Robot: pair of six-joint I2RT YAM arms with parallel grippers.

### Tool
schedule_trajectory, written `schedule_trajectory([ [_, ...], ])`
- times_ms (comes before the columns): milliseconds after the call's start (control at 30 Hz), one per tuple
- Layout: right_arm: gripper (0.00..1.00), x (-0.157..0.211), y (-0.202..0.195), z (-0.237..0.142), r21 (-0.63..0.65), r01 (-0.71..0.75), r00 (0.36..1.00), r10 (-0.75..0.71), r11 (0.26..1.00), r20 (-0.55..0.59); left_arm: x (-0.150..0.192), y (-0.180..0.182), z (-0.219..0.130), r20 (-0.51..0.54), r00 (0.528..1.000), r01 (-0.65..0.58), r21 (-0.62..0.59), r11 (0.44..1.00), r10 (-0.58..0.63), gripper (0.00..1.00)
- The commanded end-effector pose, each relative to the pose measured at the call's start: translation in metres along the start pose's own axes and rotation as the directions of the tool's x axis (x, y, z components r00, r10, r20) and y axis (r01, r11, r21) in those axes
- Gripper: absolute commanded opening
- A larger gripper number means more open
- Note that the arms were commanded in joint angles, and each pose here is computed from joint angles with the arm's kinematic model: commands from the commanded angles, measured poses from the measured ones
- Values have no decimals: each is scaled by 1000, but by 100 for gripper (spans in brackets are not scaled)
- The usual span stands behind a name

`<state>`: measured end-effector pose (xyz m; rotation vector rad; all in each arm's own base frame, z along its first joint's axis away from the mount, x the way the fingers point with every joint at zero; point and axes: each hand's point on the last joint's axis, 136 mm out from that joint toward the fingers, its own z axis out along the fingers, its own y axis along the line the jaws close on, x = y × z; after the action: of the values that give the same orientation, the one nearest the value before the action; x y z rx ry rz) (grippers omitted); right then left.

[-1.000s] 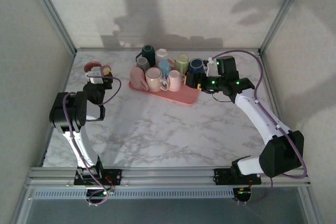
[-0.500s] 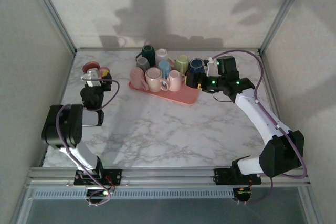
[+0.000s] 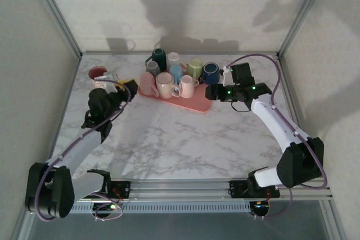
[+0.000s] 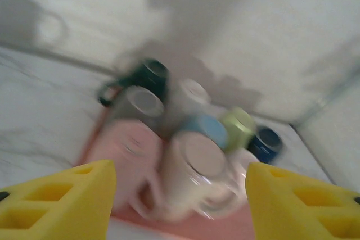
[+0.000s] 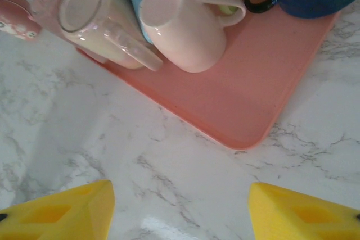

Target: Turn the mug right side up

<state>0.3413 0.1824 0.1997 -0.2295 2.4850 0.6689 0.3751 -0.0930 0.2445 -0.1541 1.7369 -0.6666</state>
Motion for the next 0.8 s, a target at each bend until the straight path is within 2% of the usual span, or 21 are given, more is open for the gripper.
schedule_trajectory([
  [0,63,3,-2,15,7,94,995,-94,996,-43,39,-19,-11,-157,984,99,52,994,-89,62],
  [167,62,3,21,36,-114,262,961,-270,958,-60,59,-28,-19,-249,956,178,71,981,-156,62],
  [333,61,-4,39,65,-145,383,920,-391,912,-34,73,-28,-23,-340,922,208,36,978,-184,61],
  [500,61,-13,63,91,-185,443,890,-455,877,-24,79,0,-31,-364,902,189,-152,970,-232,59],
  [767,58,-23,86,128,-189,471,873,-486,862,-39,108,15,-43,-439,851,212,-216,953,-289,58],
])
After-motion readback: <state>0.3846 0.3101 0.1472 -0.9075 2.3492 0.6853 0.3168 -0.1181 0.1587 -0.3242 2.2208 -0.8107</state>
